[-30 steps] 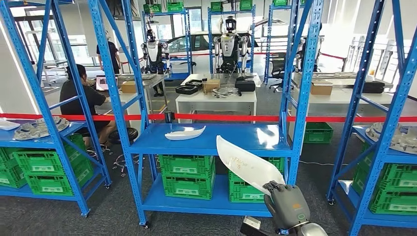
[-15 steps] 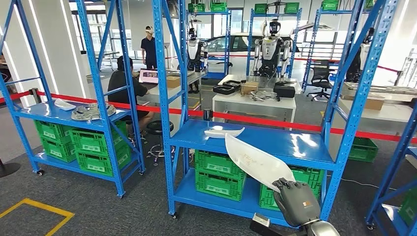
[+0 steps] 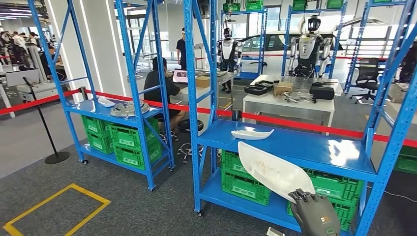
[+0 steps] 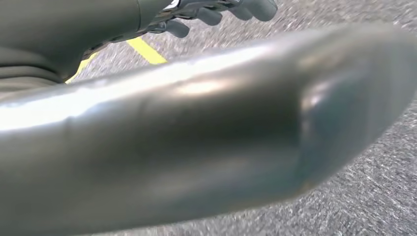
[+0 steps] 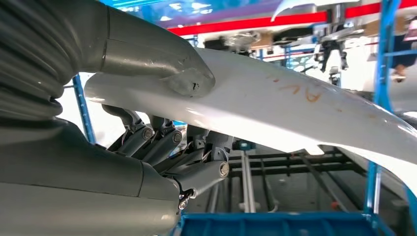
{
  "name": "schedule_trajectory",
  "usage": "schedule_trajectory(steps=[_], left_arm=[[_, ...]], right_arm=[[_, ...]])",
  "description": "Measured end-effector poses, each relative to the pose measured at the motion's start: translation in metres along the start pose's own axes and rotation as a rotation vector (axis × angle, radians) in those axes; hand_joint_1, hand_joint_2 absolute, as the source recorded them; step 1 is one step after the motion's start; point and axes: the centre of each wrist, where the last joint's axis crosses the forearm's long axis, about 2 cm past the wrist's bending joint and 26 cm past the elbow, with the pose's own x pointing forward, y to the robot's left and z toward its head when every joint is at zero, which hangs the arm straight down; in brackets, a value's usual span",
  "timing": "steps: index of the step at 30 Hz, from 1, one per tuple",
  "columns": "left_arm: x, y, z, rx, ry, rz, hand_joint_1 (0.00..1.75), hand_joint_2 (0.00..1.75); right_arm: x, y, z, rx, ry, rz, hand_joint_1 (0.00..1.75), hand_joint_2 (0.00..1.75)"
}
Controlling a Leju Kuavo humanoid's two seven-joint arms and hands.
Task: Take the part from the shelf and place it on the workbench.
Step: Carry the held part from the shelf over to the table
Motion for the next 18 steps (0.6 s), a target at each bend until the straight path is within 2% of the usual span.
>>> schedule_trajectory(steps=[5,12,18], left_arm=[[0.006,0.006,-0.007,-0.013,-0.051,-0.033,0.0,0.0],[0.011,0.007,-0.01,-0.012,-0.062,-0.045,0.0,0.0],[0.01,0.008,-0.009,0.003,-0.074,-0.064,0.0,0.0]], right_arm=[[-0.013,-0.007,0.028,0.0,0.039,0.023,1.75,1.75],[-0.005,-0.013,0.026,0.008,0.032,0.06,1.75,1.75],[0.0,-0.009,0.036,0.037,0.045,0.048,1.75,1.75]])
